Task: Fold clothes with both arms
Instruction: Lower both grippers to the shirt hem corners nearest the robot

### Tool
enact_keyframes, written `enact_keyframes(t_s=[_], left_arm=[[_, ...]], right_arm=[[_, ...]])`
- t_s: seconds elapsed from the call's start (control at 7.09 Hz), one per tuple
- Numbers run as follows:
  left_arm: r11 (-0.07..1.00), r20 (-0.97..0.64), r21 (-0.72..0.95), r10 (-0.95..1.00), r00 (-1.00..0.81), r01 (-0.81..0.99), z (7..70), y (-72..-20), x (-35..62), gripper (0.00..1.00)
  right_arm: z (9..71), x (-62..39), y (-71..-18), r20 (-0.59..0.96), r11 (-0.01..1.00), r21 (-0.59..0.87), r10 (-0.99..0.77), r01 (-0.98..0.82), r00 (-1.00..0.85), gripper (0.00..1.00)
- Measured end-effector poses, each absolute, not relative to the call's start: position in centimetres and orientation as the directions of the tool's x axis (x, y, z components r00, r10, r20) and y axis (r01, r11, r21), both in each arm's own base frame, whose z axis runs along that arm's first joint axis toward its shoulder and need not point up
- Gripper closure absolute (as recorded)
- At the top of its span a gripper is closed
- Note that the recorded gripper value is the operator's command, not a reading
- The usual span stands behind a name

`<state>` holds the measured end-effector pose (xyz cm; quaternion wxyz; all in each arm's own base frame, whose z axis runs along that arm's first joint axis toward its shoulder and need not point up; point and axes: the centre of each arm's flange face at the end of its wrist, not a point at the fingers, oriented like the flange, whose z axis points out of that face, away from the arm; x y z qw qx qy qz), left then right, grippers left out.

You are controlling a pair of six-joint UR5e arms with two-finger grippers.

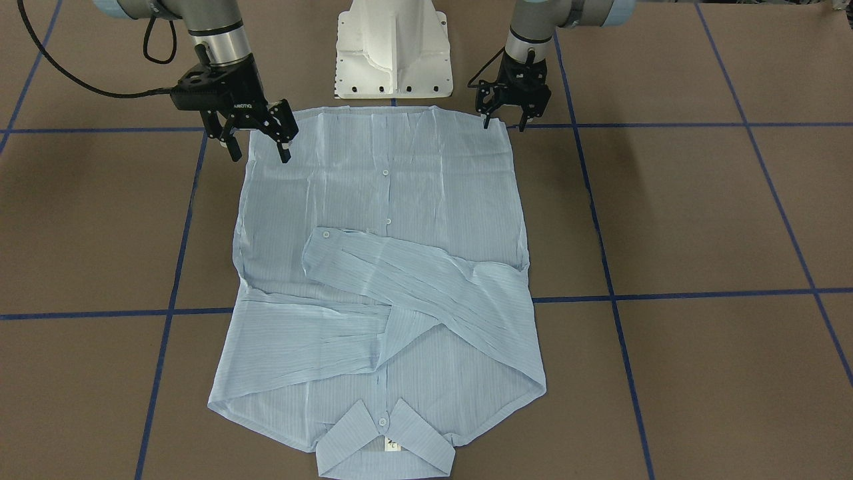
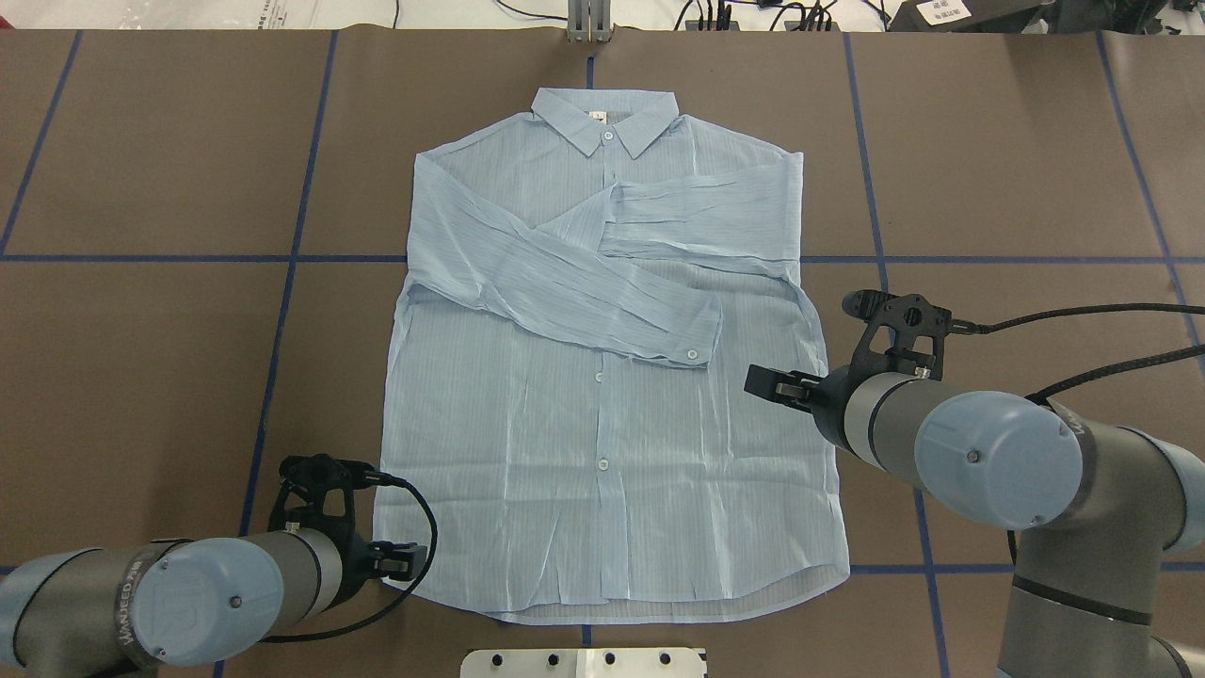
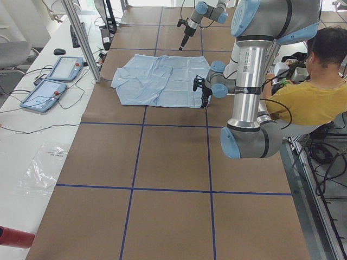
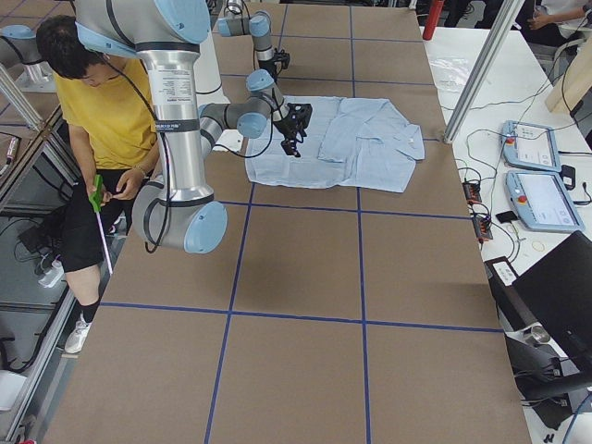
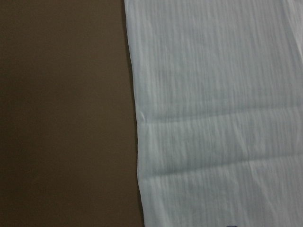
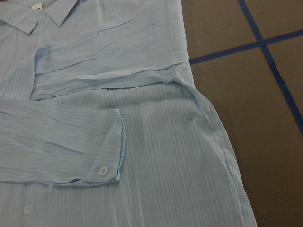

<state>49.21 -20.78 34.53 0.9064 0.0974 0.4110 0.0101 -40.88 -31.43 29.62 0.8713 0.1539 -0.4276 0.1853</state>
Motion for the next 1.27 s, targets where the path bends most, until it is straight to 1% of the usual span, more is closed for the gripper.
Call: enact_keyframes(t_s=[0.14,0.28,0.42,0.56,0.7,0.85,1.13,1.27], left_arm=[[0.981,-0.742,0.185,0.104,0.662,0.052,34.6,-20.4,49.7,0.28],[0.982,-0.740,0.185,0.108,0.664,0.046,34.7,-20.1,50.3,0.46],[0.982,-0.739,0.184,0.110,0.664,0.043,34.7,-20.0,50.7,0.66],[0.982,-0.740,0.185,0.111,0.663,0.041,34.6,-20.0,50.9,0.82],[0.982,-0.742,0.185,0.110,0.662,0.043,34.5,-20.1,50.8,0.84],[0.982,-0.743,0.185,0.108,0.661,0.048,34.4,-20.3,50.6,0.84],[0.981,-0.741,0.186,0.104,0.663,0.053,34.5,-20.6,50.2,1.00],[0.981,-0.740,0.186,0.103,0.665,0.055,34.6,-20.7,50.1,1.00]], right_arm=[[29.7,-41.0,-31.4,0.801,0.884,0.110,0.191,-0.454,0.567,0.00],[29.8,-41.1,-31.3,0.800,0.884,0.110,0.192,-0.453,0.568,0.00],[29.8,-41.2,-31.3,0.799,0.884,0.111,0.191,-0.453,0.570,0.00],[29.9,-41.2,-31.3,0.799,0.884,0.112,0.192,-0.454,0.570,0.00],[29.9,-41.2,-31.3,0.798,0.884,0.113,0.192,-0.454,0.571,0.00],[29.9,-41.2,-31.3,0.798,0.883,0.112,0.192,-0.455,0.570,0.00],[30.0,-41.3,-31.3,0.798,0.884,0.112,0.192,-0.455,0.571,0.00],[30.0,-41.3,-31.3,0.797,0.884,0.112,0.193,-0.454,0.572,0.00]])
